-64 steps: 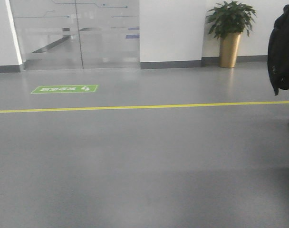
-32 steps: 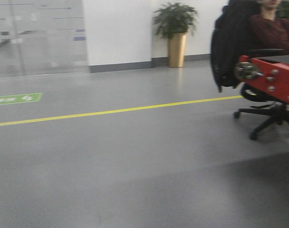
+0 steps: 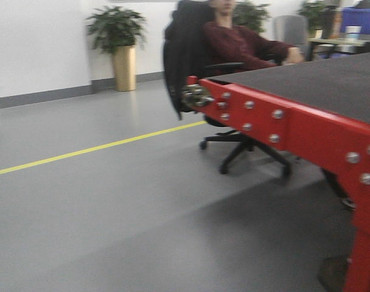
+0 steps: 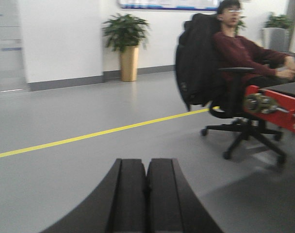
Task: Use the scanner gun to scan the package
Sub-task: 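Turn and align the base facing the table top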
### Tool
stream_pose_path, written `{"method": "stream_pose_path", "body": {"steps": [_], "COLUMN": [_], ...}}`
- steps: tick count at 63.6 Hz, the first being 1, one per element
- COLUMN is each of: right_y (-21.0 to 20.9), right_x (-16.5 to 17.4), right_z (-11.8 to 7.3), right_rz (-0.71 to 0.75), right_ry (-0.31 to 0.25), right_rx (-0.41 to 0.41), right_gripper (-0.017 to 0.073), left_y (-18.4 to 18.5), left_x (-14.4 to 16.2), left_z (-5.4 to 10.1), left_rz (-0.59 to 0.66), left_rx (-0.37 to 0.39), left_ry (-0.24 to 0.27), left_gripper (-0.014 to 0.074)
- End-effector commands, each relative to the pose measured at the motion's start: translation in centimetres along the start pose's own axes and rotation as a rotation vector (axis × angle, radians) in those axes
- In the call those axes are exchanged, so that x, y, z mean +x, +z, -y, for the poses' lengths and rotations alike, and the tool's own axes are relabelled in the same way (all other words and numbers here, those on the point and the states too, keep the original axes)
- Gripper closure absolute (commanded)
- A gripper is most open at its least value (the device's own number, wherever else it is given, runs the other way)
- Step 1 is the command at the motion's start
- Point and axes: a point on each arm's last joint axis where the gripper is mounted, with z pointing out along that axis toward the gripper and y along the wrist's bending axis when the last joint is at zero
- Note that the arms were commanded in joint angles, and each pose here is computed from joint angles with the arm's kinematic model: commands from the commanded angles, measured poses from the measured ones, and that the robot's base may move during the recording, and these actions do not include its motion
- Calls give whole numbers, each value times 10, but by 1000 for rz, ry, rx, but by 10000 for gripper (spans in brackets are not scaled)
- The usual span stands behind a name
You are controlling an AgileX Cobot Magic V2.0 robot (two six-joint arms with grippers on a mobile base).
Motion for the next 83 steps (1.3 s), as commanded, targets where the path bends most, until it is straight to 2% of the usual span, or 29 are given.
{"method": "stream_pose_path", "body": {"steps": [1, 52, 66, 83], "right_y": [0, 0, 0, 0], "right_x": [-2, -2, -2, -2], "right_z": [0, 0, 0, 0], "right_rz": [23, 23, 23, 23], "right_ry": [-4, -4, -4, -4], "right_rx": [0, 0, 0, 0], "right_gripper": [712, 712, 712, 712], "left_y": [0, 0, -1, -1], "left_x": [-2, -2, -2, -2], "left_z": [0, 0, 2, 3], "left_rz": [20, 20, 21, 21], "left_rx": [6, 6, 44, 46], "left_ry": [-4, -4, -5, -5], "left_gripper": [704, 704, 704, 704]}}
